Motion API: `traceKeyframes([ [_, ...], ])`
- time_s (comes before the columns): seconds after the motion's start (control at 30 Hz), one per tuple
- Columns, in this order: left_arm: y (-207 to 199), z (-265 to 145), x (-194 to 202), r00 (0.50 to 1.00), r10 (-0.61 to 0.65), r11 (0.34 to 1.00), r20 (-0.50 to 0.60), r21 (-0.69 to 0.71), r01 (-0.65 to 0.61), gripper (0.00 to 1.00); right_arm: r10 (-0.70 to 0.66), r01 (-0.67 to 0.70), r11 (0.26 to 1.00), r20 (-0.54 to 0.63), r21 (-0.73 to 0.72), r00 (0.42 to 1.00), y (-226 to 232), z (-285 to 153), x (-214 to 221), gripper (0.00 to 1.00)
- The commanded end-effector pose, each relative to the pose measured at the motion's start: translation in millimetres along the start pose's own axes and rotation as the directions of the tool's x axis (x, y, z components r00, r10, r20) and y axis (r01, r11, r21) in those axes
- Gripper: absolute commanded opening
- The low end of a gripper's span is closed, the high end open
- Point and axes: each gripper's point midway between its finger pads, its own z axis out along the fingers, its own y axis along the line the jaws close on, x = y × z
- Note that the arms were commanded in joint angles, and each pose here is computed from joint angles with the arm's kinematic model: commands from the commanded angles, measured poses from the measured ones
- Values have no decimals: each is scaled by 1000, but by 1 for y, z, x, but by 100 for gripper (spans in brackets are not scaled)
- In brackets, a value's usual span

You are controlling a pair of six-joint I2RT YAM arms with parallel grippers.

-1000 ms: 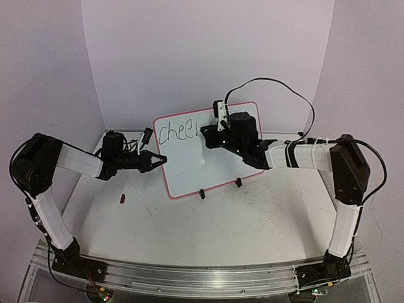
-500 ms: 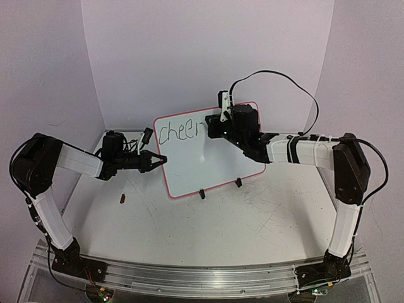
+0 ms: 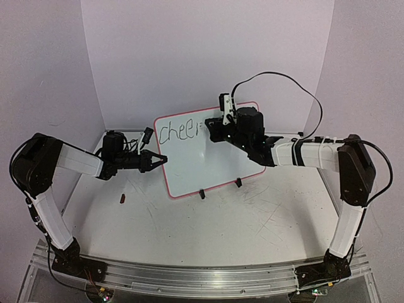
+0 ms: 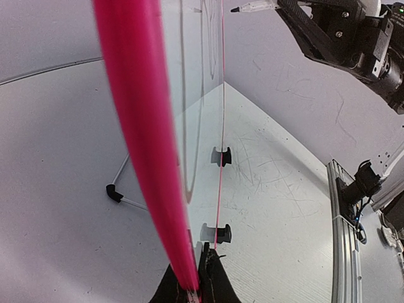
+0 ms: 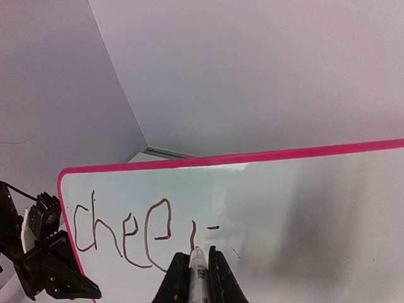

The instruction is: Write a sentence on the whiteboard

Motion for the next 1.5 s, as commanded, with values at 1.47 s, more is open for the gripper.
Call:
traceKeyframes([
  [1.47, 6, -3, -25, 990, 134, 988, 42, -79, -130, 0, 26, -26, 1000, -32, -4, 999, 3, 14, 18, 0],
])
